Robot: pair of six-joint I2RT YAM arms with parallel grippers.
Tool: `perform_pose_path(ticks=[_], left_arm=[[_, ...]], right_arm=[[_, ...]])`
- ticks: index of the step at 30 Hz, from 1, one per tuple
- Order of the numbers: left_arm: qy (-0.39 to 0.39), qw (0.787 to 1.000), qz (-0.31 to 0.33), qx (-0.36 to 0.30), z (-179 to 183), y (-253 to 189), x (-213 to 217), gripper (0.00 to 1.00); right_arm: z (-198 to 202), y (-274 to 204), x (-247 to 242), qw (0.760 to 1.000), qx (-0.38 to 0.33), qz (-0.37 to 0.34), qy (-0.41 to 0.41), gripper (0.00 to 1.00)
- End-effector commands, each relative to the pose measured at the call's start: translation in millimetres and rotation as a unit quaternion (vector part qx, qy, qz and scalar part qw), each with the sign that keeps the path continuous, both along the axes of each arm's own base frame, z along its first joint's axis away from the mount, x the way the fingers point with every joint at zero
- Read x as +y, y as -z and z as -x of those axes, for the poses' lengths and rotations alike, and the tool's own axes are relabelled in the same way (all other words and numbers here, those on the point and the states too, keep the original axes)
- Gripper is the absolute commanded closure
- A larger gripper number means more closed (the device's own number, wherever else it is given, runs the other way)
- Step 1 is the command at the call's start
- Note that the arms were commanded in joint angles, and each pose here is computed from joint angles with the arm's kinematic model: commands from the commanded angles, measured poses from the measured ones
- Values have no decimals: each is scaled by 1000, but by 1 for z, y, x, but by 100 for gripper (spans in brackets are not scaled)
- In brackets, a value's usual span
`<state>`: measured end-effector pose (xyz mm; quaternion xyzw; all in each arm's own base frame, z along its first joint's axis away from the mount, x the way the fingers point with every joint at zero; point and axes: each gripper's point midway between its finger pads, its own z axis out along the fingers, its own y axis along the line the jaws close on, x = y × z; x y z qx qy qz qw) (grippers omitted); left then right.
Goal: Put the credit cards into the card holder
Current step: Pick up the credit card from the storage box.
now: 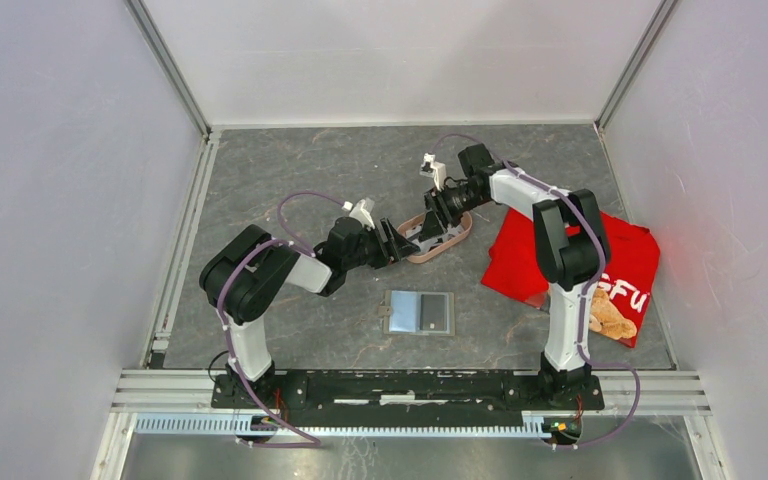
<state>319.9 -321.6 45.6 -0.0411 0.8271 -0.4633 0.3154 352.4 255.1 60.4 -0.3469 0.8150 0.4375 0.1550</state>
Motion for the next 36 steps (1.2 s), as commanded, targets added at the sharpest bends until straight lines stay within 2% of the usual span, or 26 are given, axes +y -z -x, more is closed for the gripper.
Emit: perform_pose_path(ticks=[1,10,17,36], left_arm=[[-6,1000,17,-7,-8,-11,-3,26],[-4,1000,18,-7,-9,-12,-2,26],[-3,1000,22,-7,-9,-11,-3,27],[-2,1000,27,-7,-9,-13,-3,29]], right_arm=[[-41,-24,-9,996,-83,23,33,42],[-47,4,-12,997,-57,38,30,41],[-25,21,-6,1000,-13,25,9,42],[11,-19,17,997,22,-65,-17,44]])
